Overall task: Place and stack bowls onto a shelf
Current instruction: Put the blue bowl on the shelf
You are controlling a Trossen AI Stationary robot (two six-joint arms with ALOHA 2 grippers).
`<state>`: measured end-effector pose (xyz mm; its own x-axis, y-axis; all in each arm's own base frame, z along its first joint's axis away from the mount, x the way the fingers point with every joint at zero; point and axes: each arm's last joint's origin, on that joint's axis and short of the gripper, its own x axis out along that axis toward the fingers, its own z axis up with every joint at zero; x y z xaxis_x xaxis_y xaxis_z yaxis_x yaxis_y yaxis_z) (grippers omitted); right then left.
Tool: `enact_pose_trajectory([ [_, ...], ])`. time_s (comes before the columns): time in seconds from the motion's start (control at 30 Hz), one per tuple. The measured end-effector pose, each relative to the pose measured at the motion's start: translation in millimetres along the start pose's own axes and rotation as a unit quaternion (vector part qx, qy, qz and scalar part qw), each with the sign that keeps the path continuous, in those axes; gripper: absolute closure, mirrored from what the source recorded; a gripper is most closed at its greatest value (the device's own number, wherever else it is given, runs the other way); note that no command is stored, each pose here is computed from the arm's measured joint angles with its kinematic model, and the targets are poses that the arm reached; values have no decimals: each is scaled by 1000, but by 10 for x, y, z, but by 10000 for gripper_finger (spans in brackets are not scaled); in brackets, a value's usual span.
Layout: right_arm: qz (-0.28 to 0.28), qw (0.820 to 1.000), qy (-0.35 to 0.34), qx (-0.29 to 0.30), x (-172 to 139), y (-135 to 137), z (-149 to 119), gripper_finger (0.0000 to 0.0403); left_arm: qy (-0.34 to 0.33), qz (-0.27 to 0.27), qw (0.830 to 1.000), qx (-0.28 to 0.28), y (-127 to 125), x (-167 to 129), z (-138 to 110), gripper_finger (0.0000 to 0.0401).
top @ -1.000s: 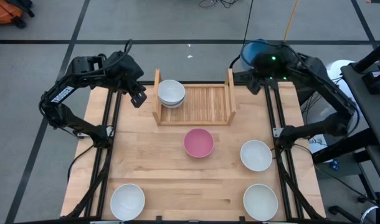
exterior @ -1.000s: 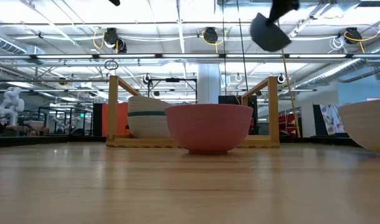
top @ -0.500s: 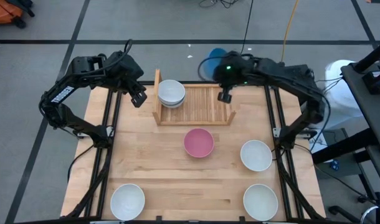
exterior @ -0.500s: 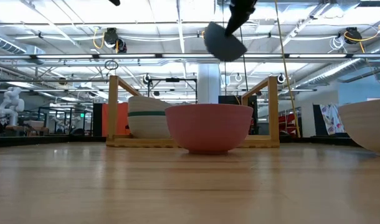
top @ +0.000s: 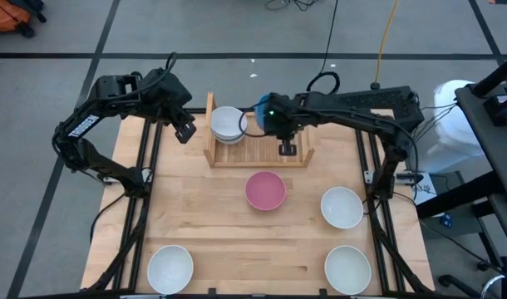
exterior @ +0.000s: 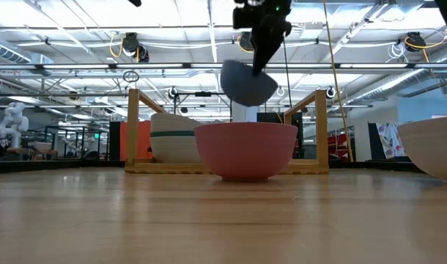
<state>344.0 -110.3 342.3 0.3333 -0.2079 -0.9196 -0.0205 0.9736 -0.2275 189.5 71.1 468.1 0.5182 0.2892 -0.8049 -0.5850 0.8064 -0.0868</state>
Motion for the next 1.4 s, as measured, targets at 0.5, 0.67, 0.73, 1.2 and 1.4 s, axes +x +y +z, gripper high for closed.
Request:
enact_pose_trajectory([
  [0.5,63,995,64,53,814,-234,-252,403,0,0,1000,2,0,0,0,395],
  [0.67,64,991,85,79,1039,-338,-464,403,0,0,1000,6,1,0,0,395],
  [0.73,62,990,87,87,1116,-375,-539,403,0,0,1000,7,0,0,0,395],
  [1.2,116,988,57,90,1205,-409,-620,396,0,0,1000,7,1,0,0,395],
  [1.4,111,989,48,81,1209,-420,-605,363,0,0,1000,7,0,-1,0,395],
])
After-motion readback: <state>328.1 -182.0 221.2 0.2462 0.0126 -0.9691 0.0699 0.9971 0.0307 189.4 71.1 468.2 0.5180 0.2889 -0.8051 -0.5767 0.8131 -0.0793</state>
